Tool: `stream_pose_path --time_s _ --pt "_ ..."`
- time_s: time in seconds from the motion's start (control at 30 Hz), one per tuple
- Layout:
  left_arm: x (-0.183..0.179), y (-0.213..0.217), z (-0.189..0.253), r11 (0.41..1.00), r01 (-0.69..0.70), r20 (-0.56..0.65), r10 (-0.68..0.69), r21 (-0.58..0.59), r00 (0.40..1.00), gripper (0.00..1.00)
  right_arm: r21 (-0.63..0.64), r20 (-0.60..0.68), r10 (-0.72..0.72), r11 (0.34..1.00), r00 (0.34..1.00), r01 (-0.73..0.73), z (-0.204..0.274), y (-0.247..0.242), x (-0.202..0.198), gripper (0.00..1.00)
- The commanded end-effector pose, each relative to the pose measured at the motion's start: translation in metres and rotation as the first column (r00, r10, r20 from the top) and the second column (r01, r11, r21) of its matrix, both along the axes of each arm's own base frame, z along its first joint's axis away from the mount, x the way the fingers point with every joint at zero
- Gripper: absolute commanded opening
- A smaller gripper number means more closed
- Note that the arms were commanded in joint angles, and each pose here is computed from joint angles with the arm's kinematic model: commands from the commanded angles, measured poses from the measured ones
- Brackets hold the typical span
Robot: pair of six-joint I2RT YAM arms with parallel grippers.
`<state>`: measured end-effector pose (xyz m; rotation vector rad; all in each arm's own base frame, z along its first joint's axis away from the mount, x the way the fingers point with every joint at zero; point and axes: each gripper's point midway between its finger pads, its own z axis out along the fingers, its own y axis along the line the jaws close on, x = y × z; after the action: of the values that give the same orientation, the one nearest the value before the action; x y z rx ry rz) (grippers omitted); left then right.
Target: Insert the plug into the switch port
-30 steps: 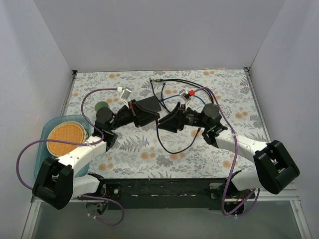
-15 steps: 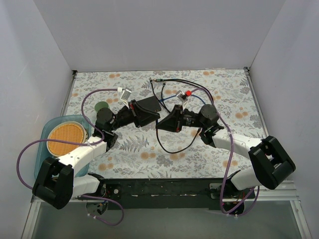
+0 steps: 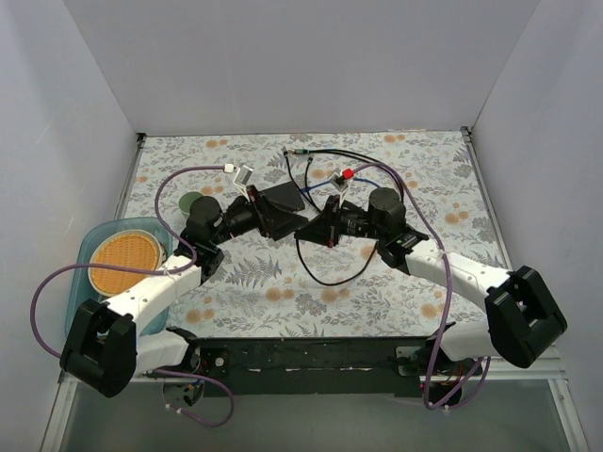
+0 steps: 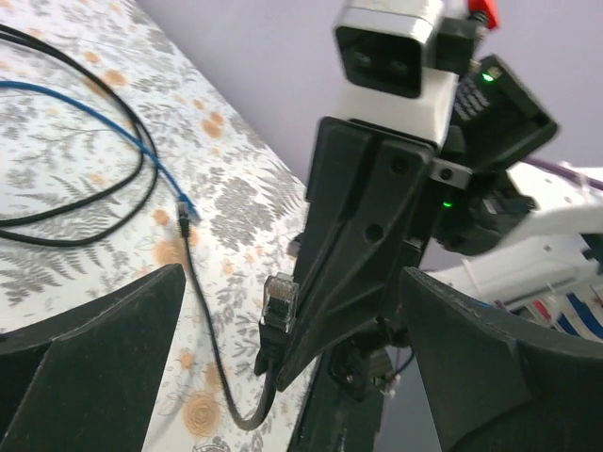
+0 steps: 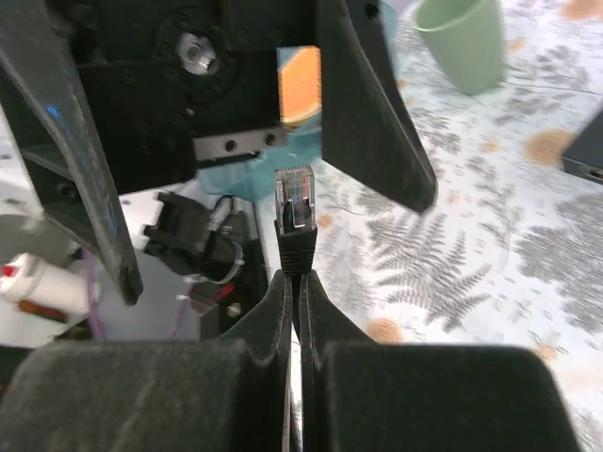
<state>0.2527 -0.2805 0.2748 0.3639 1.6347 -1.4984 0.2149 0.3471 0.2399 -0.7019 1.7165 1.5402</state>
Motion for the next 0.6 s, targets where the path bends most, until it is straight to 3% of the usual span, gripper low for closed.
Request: stream_pose_path --time_s 0.0,0.33,0.37,0.43,0.47,0.53,0.57 --pt "0.022 0.014 0.010 0.985 -0.163 0.031 0.161 0.061 0.986 0.98 -0.202 0.106 -0.141 0.966 0.984 0.160 -0.011 -0.019 0.020 0.01" --pt "0.039 0.021 -0.008 0.958 -0.247 0.006 0.249 0.148 0.968 0.98 -0.510 0.272 -0.321 0.752 0.907 0.419 -0.042 -0.062 0.044 0.01" --pt "0.041 0.022 -0.006 0.955 -0.255 0.012 0.256 0.150 0.967 0.98 -0.545 0.304 -0.357 0.696 0.883 0.469 -0.048 -0.072 0.050 0.01" --pt "0.047 0.025 -0.011 0.943 -0.283 0.007 0.286 0.177 0.958 0.98 -0.573 0.339 -0.360 0.654 0.869 0.495 -0.052 -0.073 0.050 0.01" --pt "0.050 0.026 -0.014 0.936 -0.295 0.003 0.300 0.191 0.954 0.98 -0.614 0.384 -0.390 0.569 0.837 0.547 -0.061 -0.086 0.056 0.01" --pt "0.058 0.030 -0.016 0.917 -0.330 0.010 0.337 0.222 0.942 0.98 -0.631 0.429 -0.382 0.522 0.819 0.574 -0.061 -0.086 0.056 0.01" --pt "0.062 0.032 -0.021 0.908 -0.344 0.006 0.353 0.239 0.936 0.98 -0.648 0.460 -0.390 0.466 0.798 0.602 -0.066 -0.093 0.059 0.01"
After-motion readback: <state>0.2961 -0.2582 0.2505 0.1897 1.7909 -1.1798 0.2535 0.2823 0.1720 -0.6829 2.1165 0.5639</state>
